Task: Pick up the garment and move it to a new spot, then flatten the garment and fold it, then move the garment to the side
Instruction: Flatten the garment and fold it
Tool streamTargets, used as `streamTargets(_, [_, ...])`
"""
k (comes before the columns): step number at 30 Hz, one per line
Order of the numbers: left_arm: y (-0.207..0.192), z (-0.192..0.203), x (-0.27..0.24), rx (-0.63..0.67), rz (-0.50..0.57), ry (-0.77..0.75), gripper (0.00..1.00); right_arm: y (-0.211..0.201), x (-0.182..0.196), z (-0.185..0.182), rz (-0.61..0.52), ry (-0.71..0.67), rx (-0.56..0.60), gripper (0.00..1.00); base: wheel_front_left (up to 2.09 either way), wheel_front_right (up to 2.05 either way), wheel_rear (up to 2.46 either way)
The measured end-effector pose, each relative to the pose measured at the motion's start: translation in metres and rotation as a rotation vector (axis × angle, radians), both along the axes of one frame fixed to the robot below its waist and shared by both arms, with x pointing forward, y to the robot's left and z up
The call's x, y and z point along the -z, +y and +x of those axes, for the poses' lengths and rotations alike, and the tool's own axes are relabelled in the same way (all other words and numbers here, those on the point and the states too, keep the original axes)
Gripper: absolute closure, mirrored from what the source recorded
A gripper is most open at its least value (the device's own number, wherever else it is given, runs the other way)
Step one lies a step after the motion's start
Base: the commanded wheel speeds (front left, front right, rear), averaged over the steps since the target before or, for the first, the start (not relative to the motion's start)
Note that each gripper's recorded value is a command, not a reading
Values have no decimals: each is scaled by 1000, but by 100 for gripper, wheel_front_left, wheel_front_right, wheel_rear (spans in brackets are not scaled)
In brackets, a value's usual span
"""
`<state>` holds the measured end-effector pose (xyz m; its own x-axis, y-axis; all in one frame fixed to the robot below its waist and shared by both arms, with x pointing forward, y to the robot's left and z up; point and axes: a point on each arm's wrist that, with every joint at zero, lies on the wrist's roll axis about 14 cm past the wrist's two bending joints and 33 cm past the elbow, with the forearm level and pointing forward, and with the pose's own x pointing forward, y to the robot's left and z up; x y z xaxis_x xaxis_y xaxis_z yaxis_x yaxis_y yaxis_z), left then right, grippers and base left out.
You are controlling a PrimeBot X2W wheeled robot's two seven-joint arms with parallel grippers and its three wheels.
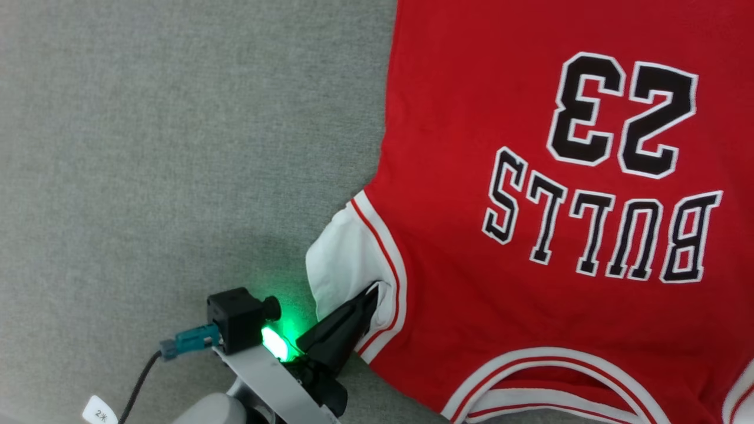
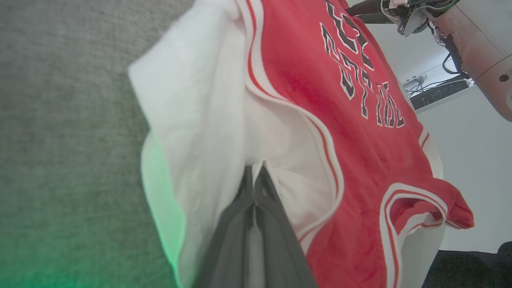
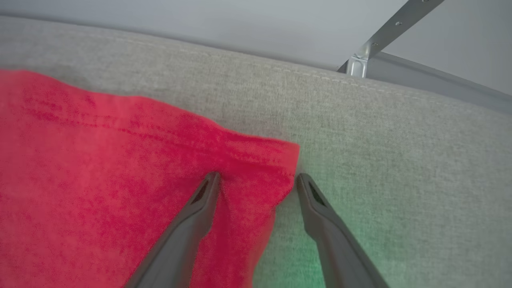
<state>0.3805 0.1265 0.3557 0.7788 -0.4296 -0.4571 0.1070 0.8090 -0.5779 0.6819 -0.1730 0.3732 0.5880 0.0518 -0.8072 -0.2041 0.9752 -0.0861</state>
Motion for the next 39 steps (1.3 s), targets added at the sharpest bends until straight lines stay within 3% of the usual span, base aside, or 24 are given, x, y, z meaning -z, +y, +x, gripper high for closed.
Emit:
streamTargets(8, [5, 0, 9, -16, 5, 21, 100, 13, 26, 8, 16, 64, 6, 0, 0, 0, 0])
streamTargets(9, [5, 0, 8, -15, 5, 20, 100, 14, 26, 8, 13, 67, 4, 29, 0, 0, 0])
streamTargets(11, [4, 1, 8, -12, 5, 17, 100, 14, 25, 8, 10, 61, 0, 100, 0, 0, 0])
streamTargets(21, [1, 6, -3, -13, 11, -28, 100, 18, 5, -3, 71, -14, 4, 100, 0, 0, 0])
streamTargets(26, [3, 6, -13, -18, 33, -56, 100, 16, -6, -31, 87, -17, -26, 100, 0, 0, 0])
streamTargets(31, [16, 7, -26, -33, 89, -90, 100, 0, -15, -76, 85, -1, -77, 100, 0, 0, 0])
streamTargets(39, [9, 9, -53, -4, 104, -164, 100, -25, -19, -185, 184, 105, -109, 100, 0, 0, 0])
